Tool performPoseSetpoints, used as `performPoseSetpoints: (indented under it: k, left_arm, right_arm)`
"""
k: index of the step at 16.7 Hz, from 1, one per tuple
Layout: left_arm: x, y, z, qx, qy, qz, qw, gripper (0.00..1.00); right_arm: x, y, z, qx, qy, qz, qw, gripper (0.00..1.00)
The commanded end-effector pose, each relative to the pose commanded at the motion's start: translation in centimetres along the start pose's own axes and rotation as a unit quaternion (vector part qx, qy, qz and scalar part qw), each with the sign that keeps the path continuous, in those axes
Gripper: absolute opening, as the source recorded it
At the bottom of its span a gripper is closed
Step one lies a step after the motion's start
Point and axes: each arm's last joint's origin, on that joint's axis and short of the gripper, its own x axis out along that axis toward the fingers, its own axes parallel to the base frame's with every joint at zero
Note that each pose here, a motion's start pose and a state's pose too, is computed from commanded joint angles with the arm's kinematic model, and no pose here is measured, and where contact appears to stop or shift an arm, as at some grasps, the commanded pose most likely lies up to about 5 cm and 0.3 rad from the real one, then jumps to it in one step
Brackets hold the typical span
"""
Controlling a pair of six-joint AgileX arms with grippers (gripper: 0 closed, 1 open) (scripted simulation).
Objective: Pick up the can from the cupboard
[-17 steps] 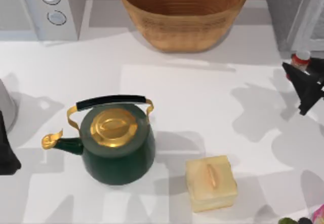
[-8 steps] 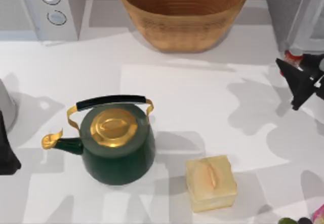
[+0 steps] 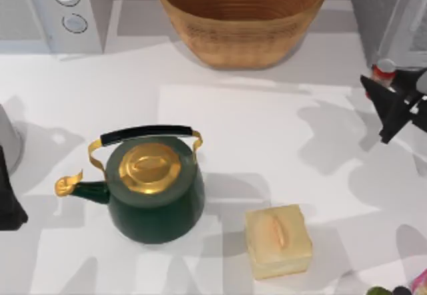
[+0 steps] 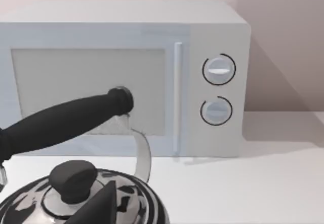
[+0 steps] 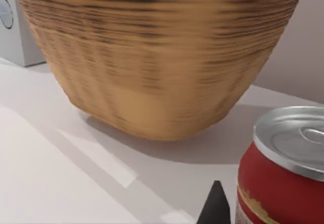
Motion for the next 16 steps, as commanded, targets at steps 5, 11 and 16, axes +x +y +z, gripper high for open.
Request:
performPoseSetpoints:
  k: [5,11,16]
  left_arm:
    - [0.00,0.00,0.00,0.000,0.000,0.000,1.000,1.00]
    - [0.00,0.00,0.00,0.000,0.000,0.000,1.000,1.00]
    - [0.00,0.00,0.00,0.000,0.000,0.000,1.000,1.00]
  right_arm:
    - [0.00,0.00,0.00,0.000,0.000,0.000,1.000,0.60]
    - [0.00,0.00,0.00,0.000,0.000,0.000,1.000,1.00]
    - [0.00,0.00,0.00,0.000,0.000,0.000,1.000,1.00]
